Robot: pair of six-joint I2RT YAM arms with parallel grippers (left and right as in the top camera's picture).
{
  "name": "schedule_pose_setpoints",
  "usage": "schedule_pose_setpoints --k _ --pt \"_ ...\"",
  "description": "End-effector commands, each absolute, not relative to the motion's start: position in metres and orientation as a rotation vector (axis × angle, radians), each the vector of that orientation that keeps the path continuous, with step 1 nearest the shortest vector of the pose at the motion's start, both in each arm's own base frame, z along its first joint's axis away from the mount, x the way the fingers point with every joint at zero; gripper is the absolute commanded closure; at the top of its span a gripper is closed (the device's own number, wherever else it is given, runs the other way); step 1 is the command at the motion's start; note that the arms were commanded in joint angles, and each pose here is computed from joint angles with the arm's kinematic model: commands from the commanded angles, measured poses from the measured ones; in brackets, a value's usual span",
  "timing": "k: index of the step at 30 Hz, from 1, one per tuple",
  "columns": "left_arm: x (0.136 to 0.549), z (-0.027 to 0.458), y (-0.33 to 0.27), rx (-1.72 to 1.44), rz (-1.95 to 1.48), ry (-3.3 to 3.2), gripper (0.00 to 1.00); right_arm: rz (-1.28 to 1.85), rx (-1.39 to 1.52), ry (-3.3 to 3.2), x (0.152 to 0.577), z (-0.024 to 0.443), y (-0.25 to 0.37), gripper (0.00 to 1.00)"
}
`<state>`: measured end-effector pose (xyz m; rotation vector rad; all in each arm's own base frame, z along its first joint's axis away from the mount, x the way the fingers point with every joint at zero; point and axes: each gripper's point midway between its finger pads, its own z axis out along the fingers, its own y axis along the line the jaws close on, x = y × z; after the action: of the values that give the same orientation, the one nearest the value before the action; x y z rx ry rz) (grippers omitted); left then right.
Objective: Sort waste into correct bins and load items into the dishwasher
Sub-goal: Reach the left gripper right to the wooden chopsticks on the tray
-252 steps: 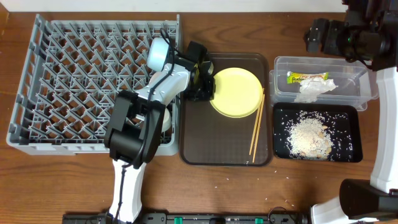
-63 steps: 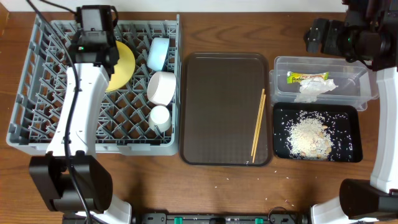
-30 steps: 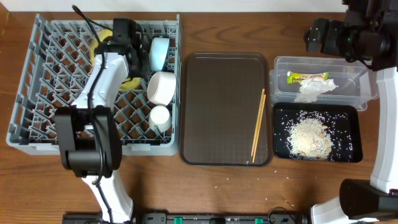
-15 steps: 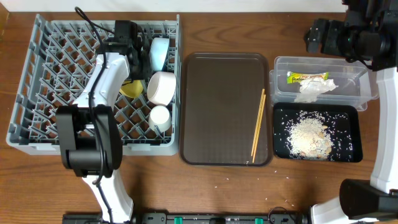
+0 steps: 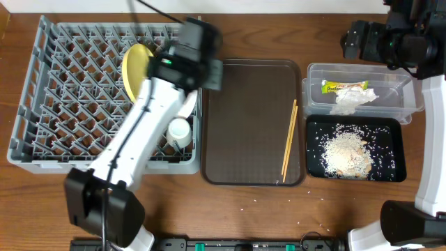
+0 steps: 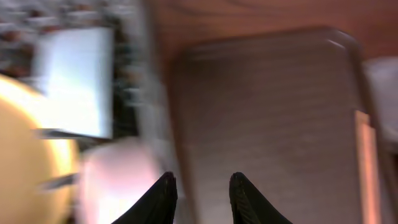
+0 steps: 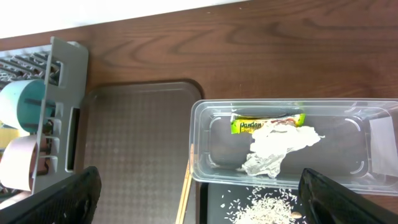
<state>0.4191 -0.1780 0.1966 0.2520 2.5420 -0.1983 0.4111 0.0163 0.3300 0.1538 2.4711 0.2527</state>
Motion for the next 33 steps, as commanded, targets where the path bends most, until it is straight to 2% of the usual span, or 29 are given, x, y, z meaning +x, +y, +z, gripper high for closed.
schedule_pose_setpoints --k 1,8,12,17,20,26,33 --pt "0.400 0.175 -0.226 0.165 -0.283 2.611 0.69 0.262 0.158 2.478 0.411 0.328 0.020 0.01" --pt "0.372 0.100 -0.296 0.296 -0.280 2.737 0.60 0.262 0.158 2.478 0.411 0.328 0.020 0.01" --pt "0.360 0.073 -0.341 0.470 -0.305 2.697 0.39 0.262 0.158 2.478 0.411 0.328 0.020 0.01" --pt "0.359 0.052 -0.360 0.537 -0.316 2.673 0.22 0.262 0.158 2.478 0.411 0.328 0.020 0.01" --pt "0.355 0.034 -0.372 0.600 -0.359 2.679 0.20 0.262 0.158 2.478 0.411 0.328 0.020 0.01" --pt "0.351 0.014 -0.392 0.693 -0.435 2.659 0.25 0.262 0.158 2.478 0.411 0.328 0.020 0.01" --pt "0.350 0.011 -0.396 0.700 -0.263 2.590 0.26 0.262 0.158 2.478 0.411 0.328 0.020 0.01"
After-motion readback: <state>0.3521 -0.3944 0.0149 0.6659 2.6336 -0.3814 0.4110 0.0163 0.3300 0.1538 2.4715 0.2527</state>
